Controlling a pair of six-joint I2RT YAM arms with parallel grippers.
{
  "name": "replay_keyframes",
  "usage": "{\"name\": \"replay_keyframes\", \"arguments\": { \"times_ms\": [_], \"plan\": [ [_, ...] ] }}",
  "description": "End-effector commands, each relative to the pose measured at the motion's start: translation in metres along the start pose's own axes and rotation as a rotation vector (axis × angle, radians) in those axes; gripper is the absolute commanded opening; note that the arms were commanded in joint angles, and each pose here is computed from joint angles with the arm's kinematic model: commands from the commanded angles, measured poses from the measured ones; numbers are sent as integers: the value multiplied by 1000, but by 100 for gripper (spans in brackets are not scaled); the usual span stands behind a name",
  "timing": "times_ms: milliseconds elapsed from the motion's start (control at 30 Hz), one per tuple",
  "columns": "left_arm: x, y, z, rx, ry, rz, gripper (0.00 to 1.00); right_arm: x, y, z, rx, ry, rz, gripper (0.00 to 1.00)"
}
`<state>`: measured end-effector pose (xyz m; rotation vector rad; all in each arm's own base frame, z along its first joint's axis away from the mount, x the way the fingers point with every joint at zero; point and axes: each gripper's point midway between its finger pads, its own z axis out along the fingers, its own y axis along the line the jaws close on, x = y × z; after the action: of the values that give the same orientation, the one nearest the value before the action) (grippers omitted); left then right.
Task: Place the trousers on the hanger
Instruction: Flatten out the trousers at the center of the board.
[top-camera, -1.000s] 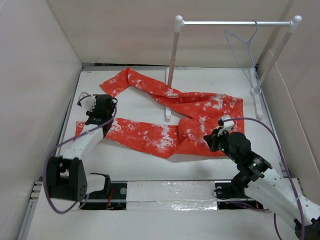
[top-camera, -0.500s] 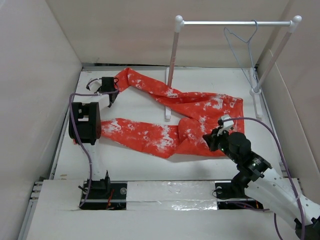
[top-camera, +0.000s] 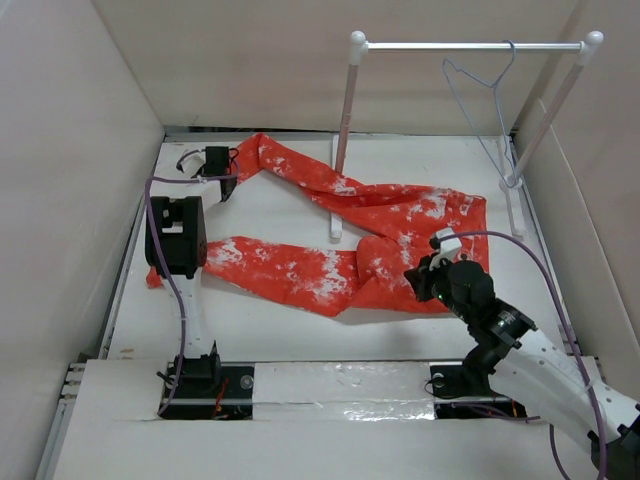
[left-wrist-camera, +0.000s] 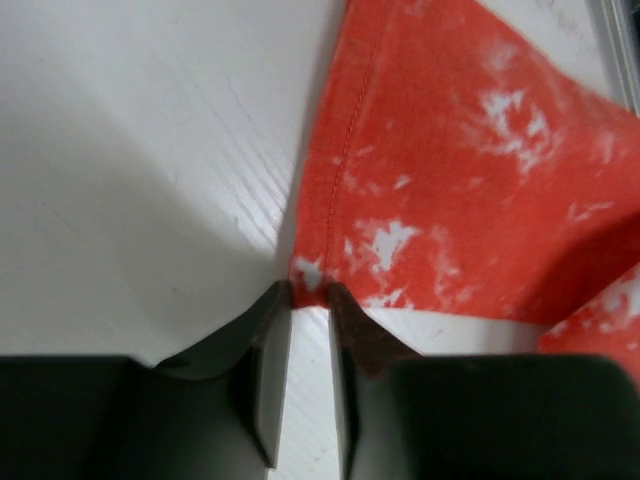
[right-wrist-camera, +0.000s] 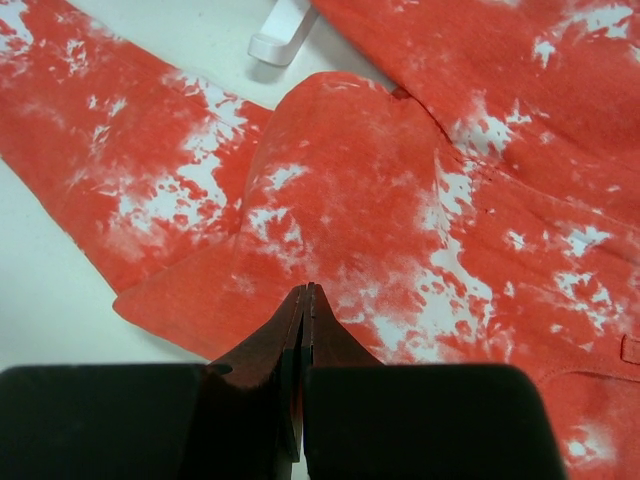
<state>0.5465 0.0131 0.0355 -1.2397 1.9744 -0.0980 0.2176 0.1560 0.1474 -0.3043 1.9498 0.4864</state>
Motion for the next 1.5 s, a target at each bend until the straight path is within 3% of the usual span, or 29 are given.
{"name": "replay_keyframes", "arguments": {
  "times_ms": [0, 33, 100, 267, 500, 633, 1000, 1100, 1167, 1233, 1267, 1300, 1333, 1467],
  "plan": [
    [-1, 8, 5, -30, 22, 29, 14, -28, 3, -2, 5, -86, 7, 0],
    [-3, 7, 5, -30, 17, 31, 14, -27, 2, -2, 10, -86, 9, 0],
    [-13, 7, 3, -28, -1, 34, 0, -26, -1, -3, 26, -80, 11, 0],
    [-55, 5, -11, -12, -65, 31, 0, -25, -4, -4, 44, -84, 11, 1],
    [-179, 2, -79, -11, -277, 12, 0, -27, -19, -7, 131, -98, 50, 6],
    [-228, 5, -116, 14, -358, -3, 0, -33, -22, -9, 153, -117, 55, 11],
    [-279, -28, -218, 186, -475, -30, 0, -65, -28, -30, 194, -192, 35, 28],
    [-285, -27, -224, 197, -480, -26, 0, -64, -29, -31, 192, -206, 48, 34],
    [-278, -34, -222, 248, -415, -46, 0, -59, -30, -28, 194, -193, 44, 34],
    [-274, -40, -222, 277, -391, -55, 0, -55, -32, -26, 207, -179, 46, 30],
    [-274, -40, -222, 280, -393, -63, 0, -54, -33, -25, 214, -175, 45, 23],
    [-274, -37, -219, 266, -396, -66, 0, -54, -34, -24, 222, -176, 51, 6],
    [-280, -27, -214, 223, -417, -77, 0, -53, -34, -22, 228, -172, 53, 0],
    [-282, -16, -201, 165, -402, -64, 0, -52, -32, 1, 212, -168, 37, 0]
  ]
}}
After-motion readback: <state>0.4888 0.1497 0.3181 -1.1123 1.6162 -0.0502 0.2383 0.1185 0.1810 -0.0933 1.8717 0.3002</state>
